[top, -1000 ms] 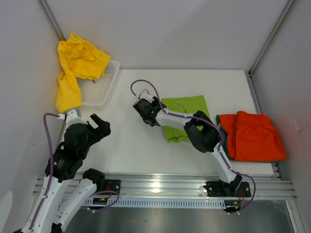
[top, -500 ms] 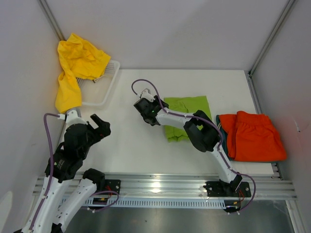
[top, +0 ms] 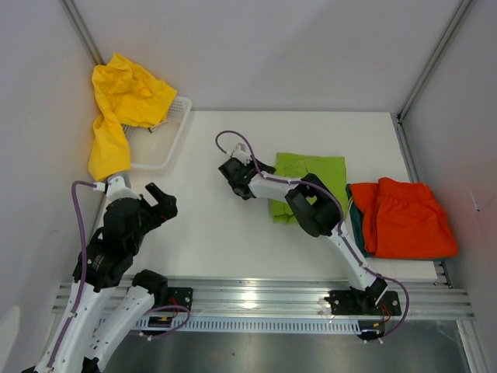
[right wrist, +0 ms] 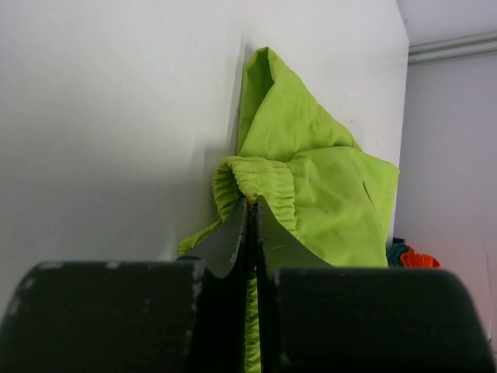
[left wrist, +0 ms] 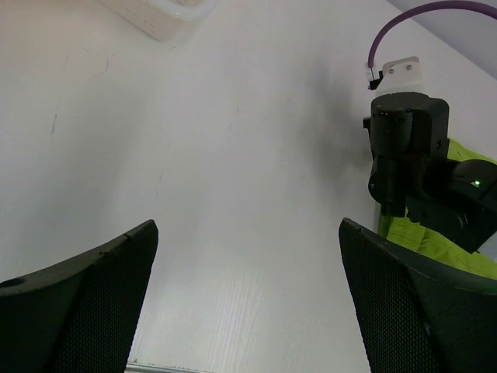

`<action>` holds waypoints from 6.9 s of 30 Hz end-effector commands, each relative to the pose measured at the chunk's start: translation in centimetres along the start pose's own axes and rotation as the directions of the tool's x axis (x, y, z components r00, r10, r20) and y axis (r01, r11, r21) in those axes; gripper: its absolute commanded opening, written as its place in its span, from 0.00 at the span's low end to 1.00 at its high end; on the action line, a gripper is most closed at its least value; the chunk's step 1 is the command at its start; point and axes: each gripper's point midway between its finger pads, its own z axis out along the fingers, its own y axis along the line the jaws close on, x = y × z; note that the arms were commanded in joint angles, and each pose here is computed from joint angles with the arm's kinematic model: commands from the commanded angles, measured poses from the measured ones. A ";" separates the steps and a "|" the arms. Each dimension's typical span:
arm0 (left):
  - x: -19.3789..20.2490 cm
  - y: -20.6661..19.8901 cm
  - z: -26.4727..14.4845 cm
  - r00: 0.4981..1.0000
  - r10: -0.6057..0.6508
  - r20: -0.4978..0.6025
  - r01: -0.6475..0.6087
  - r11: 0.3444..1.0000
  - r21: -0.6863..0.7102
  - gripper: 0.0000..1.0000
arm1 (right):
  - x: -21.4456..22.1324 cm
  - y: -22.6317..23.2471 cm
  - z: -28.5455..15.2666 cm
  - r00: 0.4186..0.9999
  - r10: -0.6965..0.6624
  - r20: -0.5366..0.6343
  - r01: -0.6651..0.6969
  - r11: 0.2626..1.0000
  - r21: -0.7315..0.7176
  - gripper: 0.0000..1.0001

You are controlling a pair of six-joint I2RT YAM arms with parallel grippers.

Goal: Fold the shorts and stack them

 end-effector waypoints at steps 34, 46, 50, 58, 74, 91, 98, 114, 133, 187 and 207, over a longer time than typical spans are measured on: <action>-7.3 0.8 -6.3 0.970 -0.069 0.232 0.071 0.997 0.002 0.99 | -3.5 -27.8 -17.6 0.438 0.887 -0.147 -0.573 0.149 -0.806 0.02; -6.4 0.1 -5.4 0.984 -0.023 0.176 0.021 1.000 0.015 0.99 | 4.2 -19.4 -8.7 0.520 0.800 -0.301 -0.742 0.248 -0.622 0.73; -5.7 -0.5 -4.5 0.990 -0.009 0.144 0.004 0.999 0.031 0.99 | 3.6 -16.5 -12.0 0.619 0.713 -0.330 -0.657 0.239 -0.715 0.73; -2.7 -3.2 -1.4 0.999 0.043 0.009 -0.044 0.992 0.119 0.99 | 2.2 -10.0 -20.6 0.763 0.595 -0.252 -0.486 0.270 -0.831 0.71; 7.5 -15.0 11.1 0.934 0.153 -0.322 0.030 0.867 0.498 0.99 | 6.4 -12.8 -24.8 0.614 0.750 -0.246 -0.578 0.215 -0.787 0.66; 13.5 -19.6 22.8 0.863 0.233 -0.448 0.037 0.855 0.517 0.86 | 9.1 -16.0 -26.0 0.570 0.789 -0.230 -0.585 0.193 -0.788 0.65; 16.2 -17.5 23.8 0.834 0.233 -0.500 0.002 0.905 0.425 0.84 | 9.4 -15.8 -25.8 0.572 0.787 -0.231 -0.587 0.196 -0.785 0.65; 17.9 -18.3 22.9 0.815 0.215 -0.539 0.077 0.880 0.468 0.00 | 10.0 -14.9 -25.6 0.570 0.782 -0.252 -0.593 0.181 -0.784 0.65; -2.1 -18.6 18.9 0.958 -0.070 -0.279 0.150 0.949 0.279 0.00 | 6.8 -0.6 -36.3 0.752 0.629 -0.200 -0.364 0.141 -0.921 0.59; -12.8 -9.3 12.9 0.970 -0.236 0.062 0.230 0.969 0.095 0.00 | 9.5 3.2 -29.9 0.803 0.554 -0.221 -0.468 0.356 -0.809 0.43; -13.1 -9.5 12.8 0.969 -0.235 0.076 0.226 0.968 0.109 0.00 | 10.7 6.3 -36.4 0.640 0.597 -0.483 -0.536 -0.103 -0.838 0.55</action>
